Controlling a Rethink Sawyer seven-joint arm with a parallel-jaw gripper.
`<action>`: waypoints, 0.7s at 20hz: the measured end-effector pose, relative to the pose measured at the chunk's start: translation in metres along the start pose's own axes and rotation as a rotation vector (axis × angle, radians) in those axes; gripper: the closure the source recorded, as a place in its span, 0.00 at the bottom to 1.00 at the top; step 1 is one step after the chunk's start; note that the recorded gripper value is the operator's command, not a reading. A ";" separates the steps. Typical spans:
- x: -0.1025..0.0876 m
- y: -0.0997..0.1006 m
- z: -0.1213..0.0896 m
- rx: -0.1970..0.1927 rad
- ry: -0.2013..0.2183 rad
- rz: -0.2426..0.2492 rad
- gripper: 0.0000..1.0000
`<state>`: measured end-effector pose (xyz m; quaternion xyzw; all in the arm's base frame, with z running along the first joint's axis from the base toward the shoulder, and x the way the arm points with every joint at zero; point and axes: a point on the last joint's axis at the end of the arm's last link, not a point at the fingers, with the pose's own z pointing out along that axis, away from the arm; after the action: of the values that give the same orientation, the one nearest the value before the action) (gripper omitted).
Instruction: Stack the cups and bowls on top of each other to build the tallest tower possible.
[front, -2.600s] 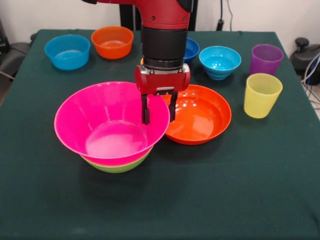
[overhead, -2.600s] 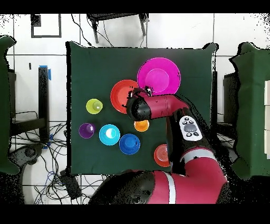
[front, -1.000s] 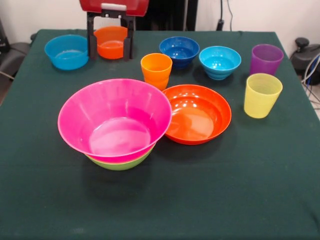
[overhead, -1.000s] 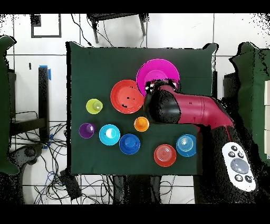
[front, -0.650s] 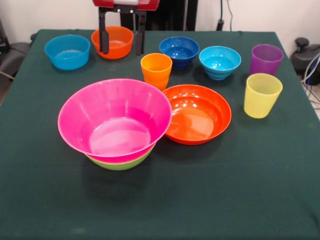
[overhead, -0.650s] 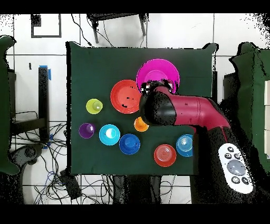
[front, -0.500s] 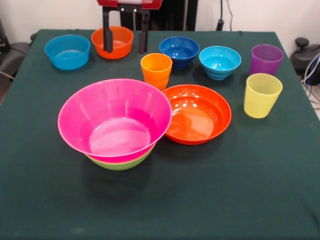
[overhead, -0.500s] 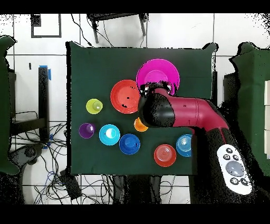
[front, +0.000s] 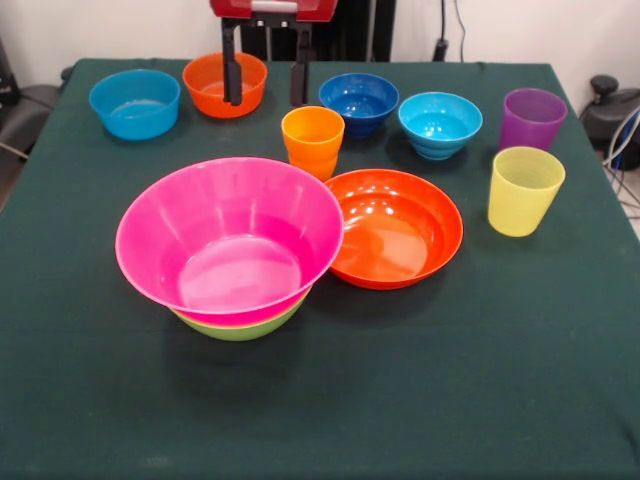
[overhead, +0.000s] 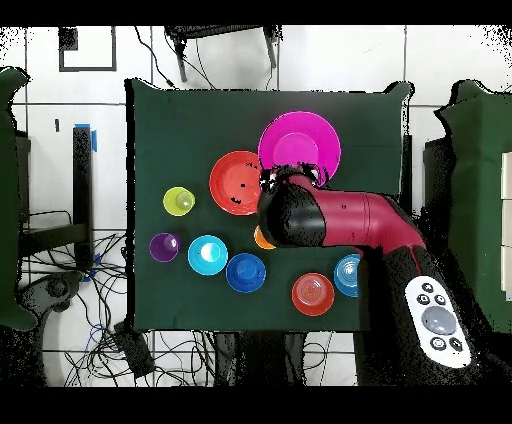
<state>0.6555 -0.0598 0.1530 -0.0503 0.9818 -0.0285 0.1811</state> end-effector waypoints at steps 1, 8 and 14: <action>0.000 0.001 0.000 -0.001 0.000 -0.001 0.00; -0.001 0.012 0.000 -0.008 0.001 -0.017 0.00; 0.002 0.017 0.001 -0.012 0.007 -0.022 0.00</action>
<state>0.6525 -0.0434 0.1506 -0.0620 0.9819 -0.0246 0.1770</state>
